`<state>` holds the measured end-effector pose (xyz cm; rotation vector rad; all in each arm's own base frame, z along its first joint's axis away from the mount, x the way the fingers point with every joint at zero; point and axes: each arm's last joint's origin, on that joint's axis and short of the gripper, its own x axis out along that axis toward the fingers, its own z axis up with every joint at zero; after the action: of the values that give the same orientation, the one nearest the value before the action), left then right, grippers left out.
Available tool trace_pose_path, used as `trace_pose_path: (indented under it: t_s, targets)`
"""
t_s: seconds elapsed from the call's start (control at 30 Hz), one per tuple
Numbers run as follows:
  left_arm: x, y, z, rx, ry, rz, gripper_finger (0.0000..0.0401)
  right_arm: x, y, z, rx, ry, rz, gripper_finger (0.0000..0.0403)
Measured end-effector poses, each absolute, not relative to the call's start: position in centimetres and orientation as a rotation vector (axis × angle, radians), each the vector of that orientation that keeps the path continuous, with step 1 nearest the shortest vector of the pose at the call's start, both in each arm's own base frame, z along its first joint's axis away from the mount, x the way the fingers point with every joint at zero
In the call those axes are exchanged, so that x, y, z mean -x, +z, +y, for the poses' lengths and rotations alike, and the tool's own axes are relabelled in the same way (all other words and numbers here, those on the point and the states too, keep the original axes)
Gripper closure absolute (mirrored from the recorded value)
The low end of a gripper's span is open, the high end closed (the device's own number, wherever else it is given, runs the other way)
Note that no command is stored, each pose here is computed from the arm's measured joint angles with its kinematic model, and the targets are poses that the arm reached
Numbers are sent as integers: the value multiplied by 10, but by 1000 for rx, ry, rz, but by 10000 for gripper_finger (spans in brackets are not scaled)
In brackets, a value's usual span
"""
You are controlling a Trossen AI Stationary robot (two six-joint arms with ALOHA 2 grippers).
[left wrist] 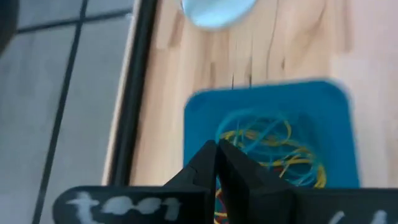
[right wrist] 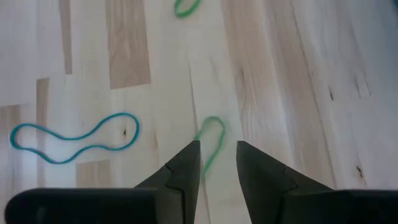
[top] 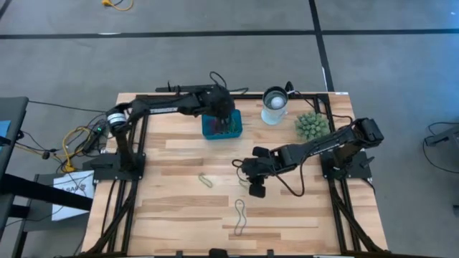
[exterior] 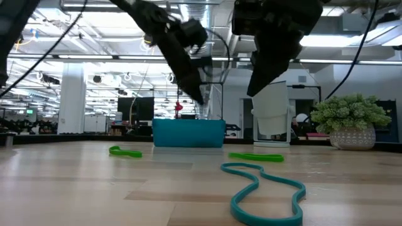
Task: Pick and place items into bin
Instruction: Put the blue rubber band into the blue bin
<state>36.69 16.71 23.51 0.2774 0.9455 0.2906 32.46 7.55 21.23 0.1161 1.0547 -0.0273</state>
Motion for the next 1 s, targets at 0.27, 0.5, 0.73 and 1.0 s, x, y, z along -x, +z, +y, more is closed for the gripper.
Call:
trace_pose_path:
  t_s: [0.27, 0.5, 0.73, 1.0]
  targets:
    - [-382, 182, 177, -283, 309, 1062, 401, -324, 212, 75, -116, -26, 1060, 305]
    - [-386, 161, 178, -254, 293, 1096, 401, -323, 212, 77, -105, -17, 1066, 305]
    - [-386, 161, 177, -225, 300, 1120, 401, -323, 212, 77, -105, -17, 1066, 305]
    - [-389, 178, 177, -182, 308, 1153, 359, -323, 212, 77, -105, -17, 1066, 305]
